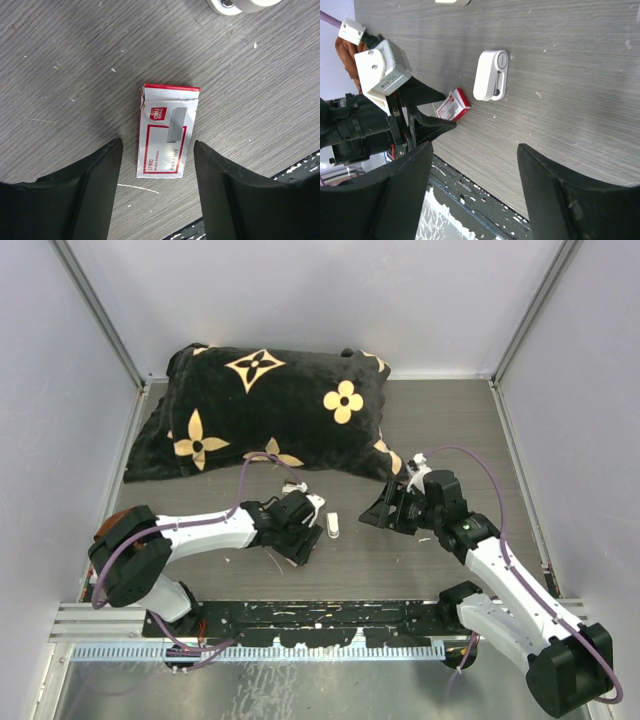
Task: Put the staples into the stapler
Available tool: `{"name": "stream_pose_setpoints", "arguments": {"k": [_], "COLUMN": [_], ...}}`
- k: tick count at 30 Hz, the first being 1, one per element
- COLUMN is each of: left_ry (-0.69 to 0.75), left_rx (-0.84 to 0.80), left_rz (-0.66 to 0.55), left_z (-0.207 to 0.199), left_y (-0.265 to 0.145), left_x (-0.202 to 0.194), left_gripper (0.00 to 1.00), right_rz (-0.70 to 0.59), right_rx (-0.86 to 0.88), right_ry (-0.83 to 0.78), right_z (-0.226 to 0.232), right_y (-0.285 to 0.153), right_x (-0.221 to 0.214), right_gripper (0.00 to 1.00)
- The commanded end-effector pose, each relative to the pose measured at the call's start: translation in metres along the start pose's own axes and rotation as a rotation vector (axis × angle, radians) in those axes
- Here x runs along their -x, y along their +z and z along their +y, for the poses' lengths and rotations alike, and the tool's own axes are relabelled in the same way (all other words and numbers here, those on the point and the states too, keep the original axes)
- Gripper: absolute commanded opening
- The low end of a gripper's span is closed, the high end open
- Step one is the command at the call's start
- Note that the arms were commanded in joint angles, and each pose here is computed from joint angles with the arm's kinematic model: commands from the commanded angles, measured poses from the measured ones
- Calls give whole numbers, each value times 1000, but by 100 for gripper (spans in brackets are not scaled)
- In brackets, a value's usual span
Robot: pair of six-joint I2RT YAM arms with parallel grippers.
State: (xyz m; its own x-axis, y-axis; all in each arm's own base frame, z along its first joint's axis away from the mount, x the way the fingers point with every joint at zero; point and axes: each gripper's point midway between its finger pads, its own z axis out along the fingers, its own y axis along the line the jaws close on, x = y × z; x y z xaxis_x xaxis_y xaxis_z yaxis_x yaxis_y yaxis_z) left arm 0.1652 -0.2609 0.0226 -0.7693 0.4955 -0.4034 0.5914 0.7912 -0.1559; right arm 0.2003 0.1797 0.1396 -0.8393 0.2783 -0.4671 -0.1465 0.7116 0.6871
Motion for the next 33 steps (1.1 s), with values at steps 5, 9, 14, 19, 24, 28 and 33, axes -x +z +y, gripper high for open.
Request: {"name": "stream_pose_setpoints", "arguments": {"k": [5,9,14,19,24,28,33], "left_ry": [-23,25,82,125,170,212,255], "left_rx": [-4,-18,-56,-102,-129,-141,-154], "left_rz": [-55,-58,-91,-126,-121,-119,-119], "left_z": [-1,-7,-17,-25,-31,-39,-48], "left_y": [1,3,2,-2,-4,-5,-6], "left_x": [-8,-14,-15,-18,-23,-28,-34], "left_gripper": [48,38,32,31,31,31,31], "right_rz": [28,62,81,107,136,146,140], "right_rx": [58,66,54,19,3,2,-20], "right_ry": [-94,-95,-100,-120,-142,-128,-120], "right_z": [43,53,57,52,48,43,29], "right_y": [17,33,48,61,74,82,87], "right_x": [-11,-24,-35,-48,-62,-73,-80], "right_gripper": [62,56,54,52,49,44,39]}}
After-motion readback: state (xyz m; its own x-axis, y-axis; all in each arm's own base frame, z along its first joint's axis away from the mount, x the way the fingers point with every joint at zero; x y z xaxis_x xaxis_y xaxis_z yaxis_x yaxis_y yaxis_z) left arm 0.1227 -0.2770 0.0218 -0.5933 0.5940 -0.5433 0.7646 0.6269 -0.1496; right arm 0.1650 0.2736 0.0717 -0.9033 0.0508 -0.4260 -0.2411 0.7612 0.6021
